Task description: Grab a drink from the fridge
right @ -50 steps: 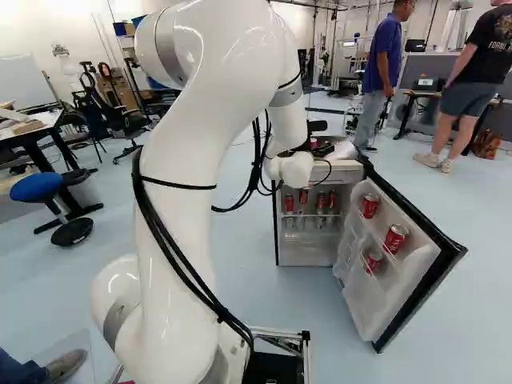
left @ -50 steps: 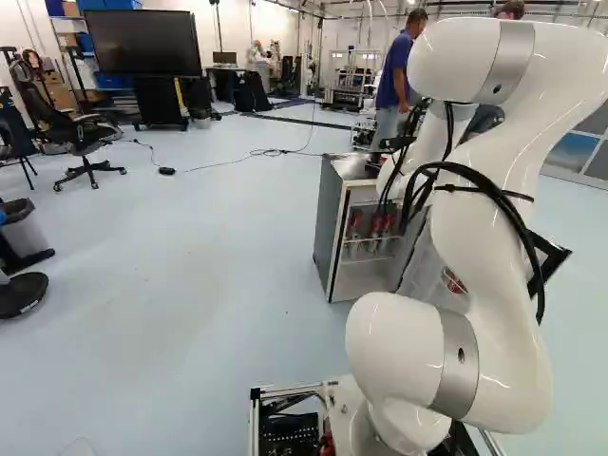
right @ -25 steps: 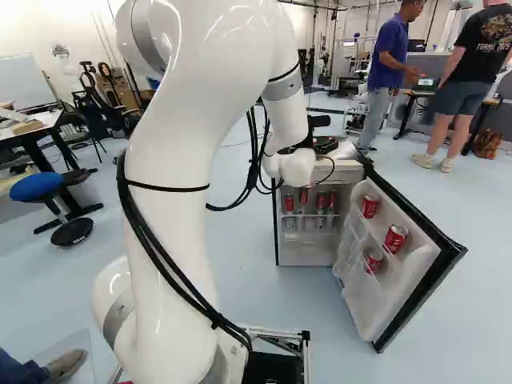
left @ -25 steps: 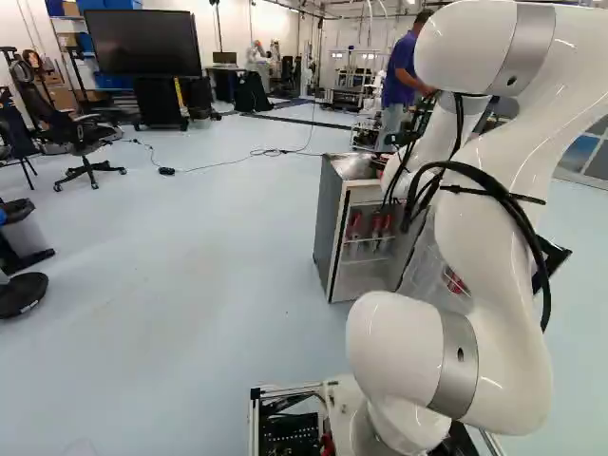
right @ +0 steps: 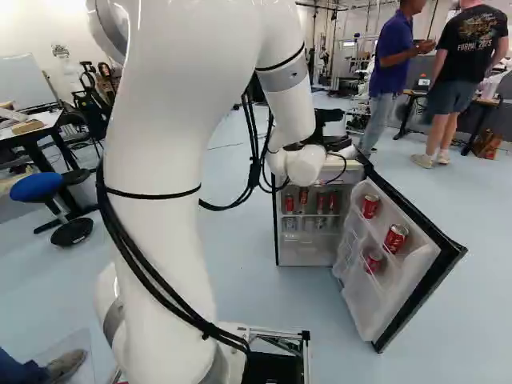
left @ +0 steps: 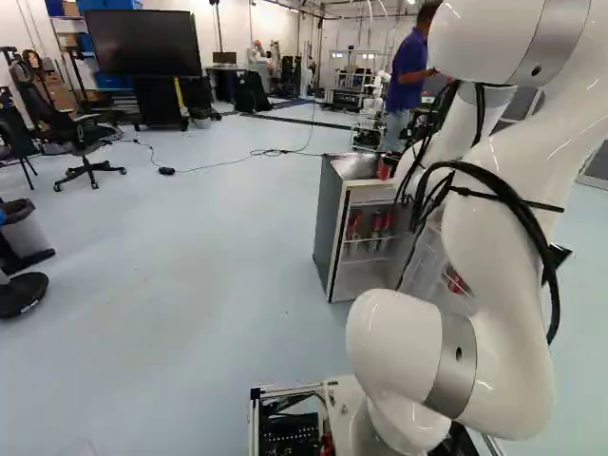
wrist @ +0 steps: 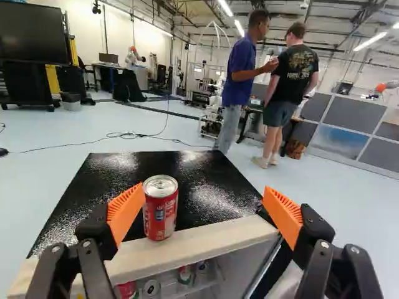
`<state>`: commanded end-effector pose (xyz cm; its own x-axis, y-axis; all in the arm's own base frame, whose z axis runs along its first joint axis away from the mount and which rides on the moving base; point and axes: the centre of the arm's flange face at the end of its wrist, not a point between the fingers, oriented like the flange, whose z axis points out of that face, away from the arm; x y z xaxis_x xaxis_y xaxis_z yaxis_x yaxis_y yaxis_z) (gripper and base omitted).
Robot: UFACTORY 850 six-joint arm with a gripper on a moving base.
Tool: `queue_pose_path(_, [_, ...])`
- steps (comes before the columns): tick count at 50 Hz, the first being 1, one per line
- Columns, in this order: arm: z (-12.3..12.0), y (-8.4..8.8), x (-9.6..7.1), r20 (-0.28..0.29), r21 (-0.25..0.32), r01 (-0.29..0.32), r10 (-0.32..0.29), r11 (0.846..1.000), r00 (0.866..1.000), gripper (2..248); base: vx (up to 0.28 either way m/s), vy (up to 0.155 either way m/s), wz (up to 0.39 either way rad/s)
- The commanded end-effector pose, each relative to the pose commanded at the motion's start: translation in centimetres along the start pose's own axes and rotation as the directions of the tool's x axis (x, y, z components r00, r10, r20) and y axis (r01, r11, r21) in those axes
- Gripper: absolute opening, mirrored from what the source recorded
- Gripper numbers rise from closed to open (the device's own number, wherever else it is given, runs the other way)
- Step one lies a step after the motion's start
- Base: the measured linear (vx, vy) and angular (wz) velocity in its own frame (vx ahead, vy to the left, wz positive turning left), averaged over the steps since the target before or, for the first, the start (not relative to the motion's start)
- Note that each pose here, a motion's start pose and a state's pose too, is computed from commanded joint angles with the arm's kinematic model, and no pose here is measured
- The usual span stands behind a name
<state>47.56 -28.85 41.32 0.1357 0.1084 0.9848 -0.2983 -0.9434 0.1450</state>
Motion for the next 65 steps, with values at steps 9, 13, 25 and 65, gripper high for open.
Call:
queue_pose_path(9, [-0.7,1.6,0.2,0.051,-0.033,0.000,0.001,0.999,0.999,247,0.000,0.000,0.000])
queue_pose_path(13, [-1.0,2.3,0.2,0.077,-0.047,0.001,0.003,0.999,0.997,247,0.000,0.000,0.000])
queue_pose_path(25, [-1.9,4.4,0.5,0.133,-0.097,-0.002,0.015,0.995,0.991,247,0.000,0.000,0.000])
queue_pose_path(65, [-5.0,12.8,1.7,0.208,-0.432,-0.159,0.270,0.888,0.940,247,0.000,0.000,0.000])
